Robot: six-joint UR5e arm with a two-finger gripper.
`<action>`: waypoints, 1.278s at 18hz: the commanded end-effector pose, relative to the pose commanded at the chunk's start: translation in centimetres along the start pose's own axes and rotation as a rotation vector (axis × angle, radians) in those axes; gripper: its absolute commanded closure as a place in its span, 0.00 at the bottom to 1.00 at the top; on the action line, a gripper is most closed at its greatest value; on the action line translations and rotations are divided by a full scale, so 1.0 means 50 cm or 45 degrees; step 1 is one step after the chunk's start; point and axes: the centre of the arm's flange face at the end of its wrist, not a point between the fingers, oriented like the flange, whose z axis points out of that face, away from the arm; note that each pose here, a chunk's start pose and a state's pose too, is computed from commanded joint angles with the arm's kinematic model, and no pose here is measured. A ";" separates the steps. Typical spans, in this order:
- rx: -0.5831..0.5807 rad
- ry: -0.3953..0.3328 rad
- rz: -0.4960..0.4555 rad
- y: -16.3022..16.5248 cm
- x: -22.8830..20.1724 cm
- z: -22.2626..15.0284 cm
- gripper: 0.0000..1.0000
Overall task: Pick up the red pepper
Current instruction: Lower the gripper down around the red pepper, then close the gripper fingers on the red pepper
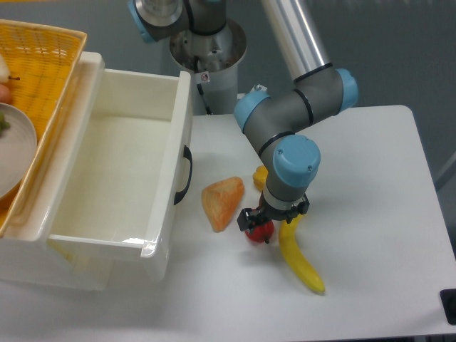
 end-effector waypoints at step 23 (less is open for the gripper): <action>-0.039 -0.009 0.020 0.009 0.014 0.060 0.00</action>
